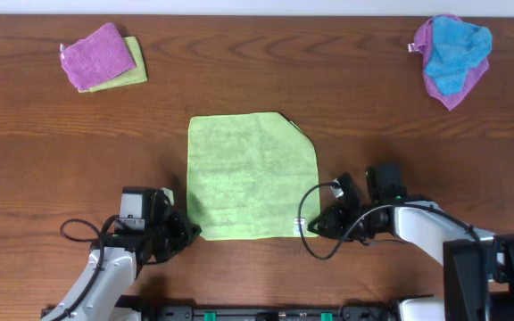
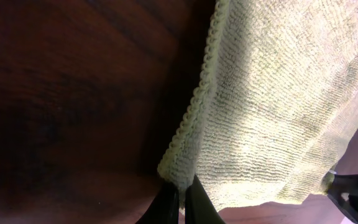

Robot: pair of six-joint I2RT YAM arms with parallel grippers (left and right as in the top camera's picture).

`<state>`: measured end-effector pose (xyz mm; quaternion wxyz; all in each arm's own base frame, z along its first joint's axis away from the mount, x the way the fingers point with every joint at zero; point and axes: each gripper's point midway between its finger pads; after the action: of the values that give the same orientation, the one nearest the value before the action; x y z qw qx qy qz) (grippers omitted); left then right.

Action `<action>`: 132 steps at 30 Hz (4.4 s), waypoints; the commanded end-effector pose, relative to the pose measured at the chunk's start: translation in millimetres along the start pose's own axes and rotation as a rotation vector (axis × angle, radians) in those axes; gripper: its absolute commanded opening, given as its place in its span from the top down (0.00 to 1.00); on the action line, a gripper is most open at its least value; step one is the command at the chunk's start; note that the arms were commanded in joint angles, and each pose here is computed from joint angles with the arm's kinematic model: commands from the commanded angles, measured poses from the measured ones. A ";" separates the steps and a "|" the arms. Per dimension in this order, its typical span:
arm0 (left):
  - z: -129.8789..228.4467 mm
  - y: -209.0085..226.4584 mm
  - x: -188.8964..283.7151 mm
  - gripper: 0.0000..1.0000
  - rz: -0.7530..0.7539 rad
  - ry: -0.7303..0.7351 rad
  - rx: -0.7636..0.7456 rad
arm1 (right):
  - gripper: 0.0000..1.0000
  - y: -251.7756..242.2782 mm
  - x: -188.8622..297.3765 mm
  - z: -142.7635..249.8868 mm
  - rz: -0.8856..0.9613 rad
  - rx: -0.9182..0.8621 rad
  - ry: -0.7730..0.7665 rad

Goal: Fold the cloth
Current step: 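Lift the bottom edge with both grippers and fold it up toward the top, then lay the folded edge down and press it flat with both grippers, then release the right gripper and move it to the strip's right end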

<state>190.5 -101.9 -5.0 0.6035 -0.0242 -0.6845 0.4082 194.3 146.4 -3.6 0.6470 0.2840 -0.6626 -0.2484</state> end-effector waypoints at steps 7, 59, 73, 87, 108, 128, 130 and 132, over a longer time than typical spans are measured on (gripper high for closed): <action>-1.7 -3.5 0.5 0.94 0.006 0.008 0.004 | 0.98 -8.4 -3.1 2.2 0.049 -0.051 0.007; -201.1 -138.8 11.3 0.94 0.039 -0.317 -0.313 | 0.98 63.7 36.3 -210.7 -0.068 0.054 -0.509; -243.4 -145.3 -9.7 0.94 0.050 -0.304 -0.294 | 0.99 63.5 39.2 -260.3 -0.025 0.062 -0.551; -220.7 -132.8 -16.1 0.94 0.019 -0.186 -0.286 | 0.99 45.1 29.9 -242.3 0.032 -0.002 -0.473; -208.1 -107.3 -17.8 0.71 -0.086 -0.134 -0.234 | 0.51 33.6 21.7 -223.0 0.072 -0.028 -0.393; -214.1 -134.9 17.7 0.50 -0.105 -0.089 -0.335 | 0.43 47.4 55.7 -232.9 0.006 0.075 -0.424; -217.0 -140.6 26.2 0.51 -0.154 -0.101 -0.382 | 0.43 48.0 65.6 -233.1 0.018 0.092 -0.435; -219.5 -146.2 30.8 0.57 -0.226 -0.128 -0.445 | 0.46 45.9 73.3 -229.0 0.037 0.105 -0.433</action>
<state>426.9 -67.5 83.8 0.5896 -0.0519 -0.7668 0.2483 415.0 140.8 62.8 0.5095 0.2187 -0.7829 -0.2823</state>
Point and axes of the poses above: each gripper's point midway between its finger pads, its own x axis back along the fingers, its own y axis along the line the jaws close on, z = x × y, and after that the axes turned 5 degrees about x, right-handed
